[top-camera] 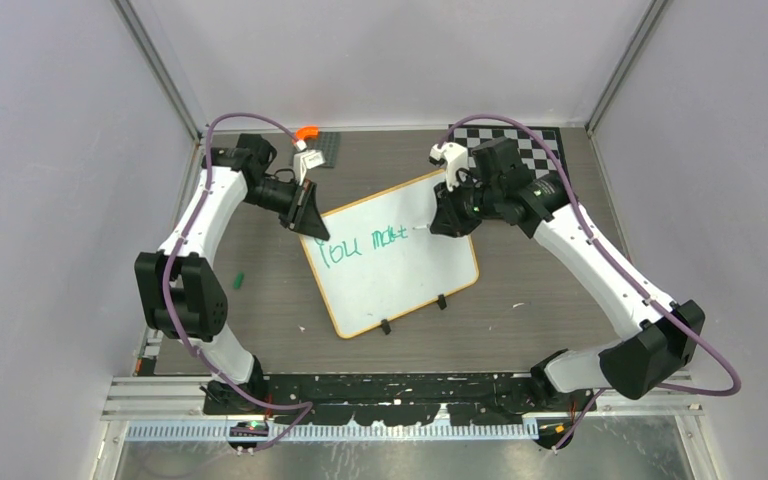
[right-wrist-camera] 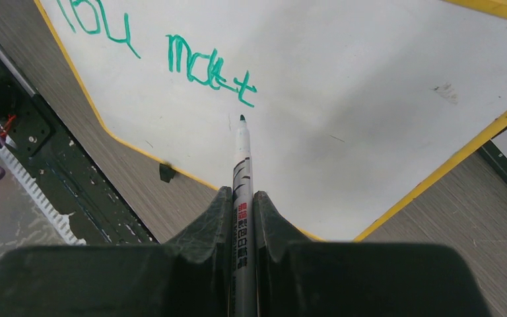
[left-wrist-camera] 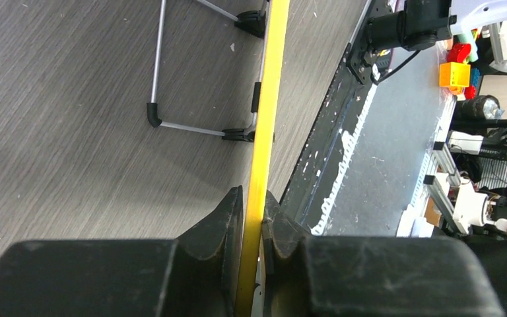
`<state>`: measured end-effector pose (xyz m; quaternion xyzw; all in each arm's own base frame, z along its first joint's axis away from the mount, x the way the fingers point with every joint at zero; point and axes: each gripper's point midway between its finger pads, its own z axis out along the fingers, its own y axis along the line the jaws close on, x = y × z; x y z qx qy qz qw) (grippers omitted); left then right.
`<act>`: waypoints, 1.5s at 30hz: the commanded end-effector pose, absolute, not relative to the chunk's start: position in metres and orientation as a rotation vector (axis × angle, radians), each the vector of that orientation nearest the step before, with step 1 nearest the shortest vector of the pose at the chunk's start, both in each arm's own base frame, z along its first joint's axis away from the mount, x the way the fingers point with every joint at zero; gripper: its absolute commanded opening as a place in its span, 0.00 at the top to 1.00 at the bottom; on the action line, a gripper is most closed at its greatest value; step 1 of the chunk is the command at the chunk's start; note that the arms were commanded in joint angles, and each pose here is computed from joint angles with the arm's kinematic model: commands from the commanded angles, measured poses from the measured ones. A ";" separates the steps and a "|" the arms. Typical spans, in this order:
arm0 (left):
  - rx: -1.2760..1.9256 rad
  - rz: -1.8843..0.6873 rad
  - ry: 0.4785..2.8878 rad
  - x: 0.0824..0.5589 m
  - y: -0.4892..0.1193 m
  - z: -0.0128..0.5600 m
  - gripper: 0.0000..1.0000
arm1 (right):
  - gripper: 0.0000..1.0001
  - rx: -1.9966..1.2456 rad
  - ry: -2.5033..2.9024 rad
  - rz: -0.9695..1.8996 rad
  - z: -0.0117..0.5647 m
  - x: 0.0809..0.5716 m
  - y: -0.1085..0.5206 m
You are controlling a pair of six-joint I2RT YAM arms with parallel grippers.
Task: Write a sentence on the whiteboard
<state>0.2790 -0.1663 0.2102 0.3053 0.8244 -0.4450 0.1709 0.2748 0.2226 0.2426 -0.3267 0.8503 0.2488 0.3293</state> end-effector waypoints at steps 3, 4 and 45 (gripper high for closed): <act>0.886 -1.262 2.298 0.278 -0.168 0.217 0.95 | 1.00 -0.808 2.144 0.710 0.260 0.279 0.231; 0.887 -1.260 2.300 0.277 -0.168 0.216 0.97 | 1.00 -0.800 2.147 0.712 0.259 0.279 0.231; 0.887 -1.246 2.331 0.274 -0.165 0.211 1.00 | 1.00 -0.761 2.177 0.614 0.234 0.302 0.228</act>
